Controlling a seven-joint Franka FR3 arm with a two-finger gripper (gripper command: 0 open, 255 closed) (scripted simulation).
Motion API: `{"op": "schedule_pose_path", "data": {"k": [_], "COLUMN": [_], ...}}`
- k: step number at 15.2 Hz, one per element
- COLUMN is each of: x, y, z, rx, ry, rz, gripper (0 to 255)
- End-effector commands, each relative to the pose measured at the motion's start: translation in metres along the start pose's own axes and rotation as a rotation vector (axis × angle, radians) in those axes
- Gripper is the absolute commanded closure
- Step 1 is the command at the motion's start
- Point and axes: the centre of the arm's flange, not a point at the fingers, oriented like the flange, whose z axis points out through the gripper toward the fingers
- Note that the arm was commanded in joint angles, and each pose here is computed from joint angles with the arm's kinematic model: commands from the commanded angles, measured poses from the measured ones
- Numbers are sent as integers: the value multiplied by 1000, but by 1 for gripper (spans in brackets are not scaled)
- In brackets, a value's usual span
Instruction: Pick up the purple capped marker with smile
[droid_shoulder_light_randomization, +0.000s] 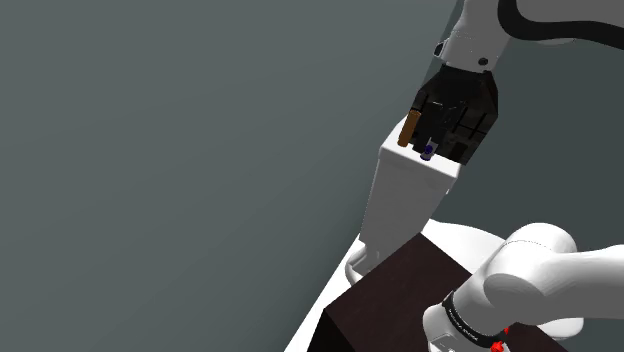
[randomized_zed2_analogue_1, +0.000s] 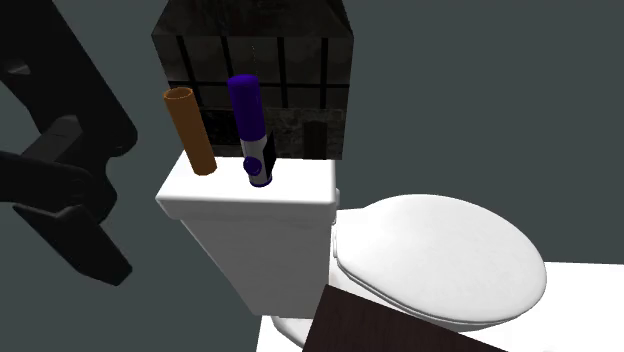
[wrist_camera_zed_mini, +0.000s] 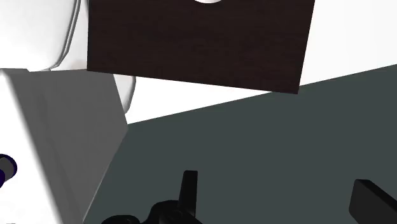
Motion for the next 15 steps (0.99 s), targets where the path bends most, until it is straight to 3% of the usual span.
{"op": "schedule_pose_path", "data": {"k": [1, 15], "x": [0, 50], "y": [0, 170], "z": [0, -11], "rx": [0, -25], "ry": [0, 40], "rz": [0, 428], "gripper": [0, 0]}}
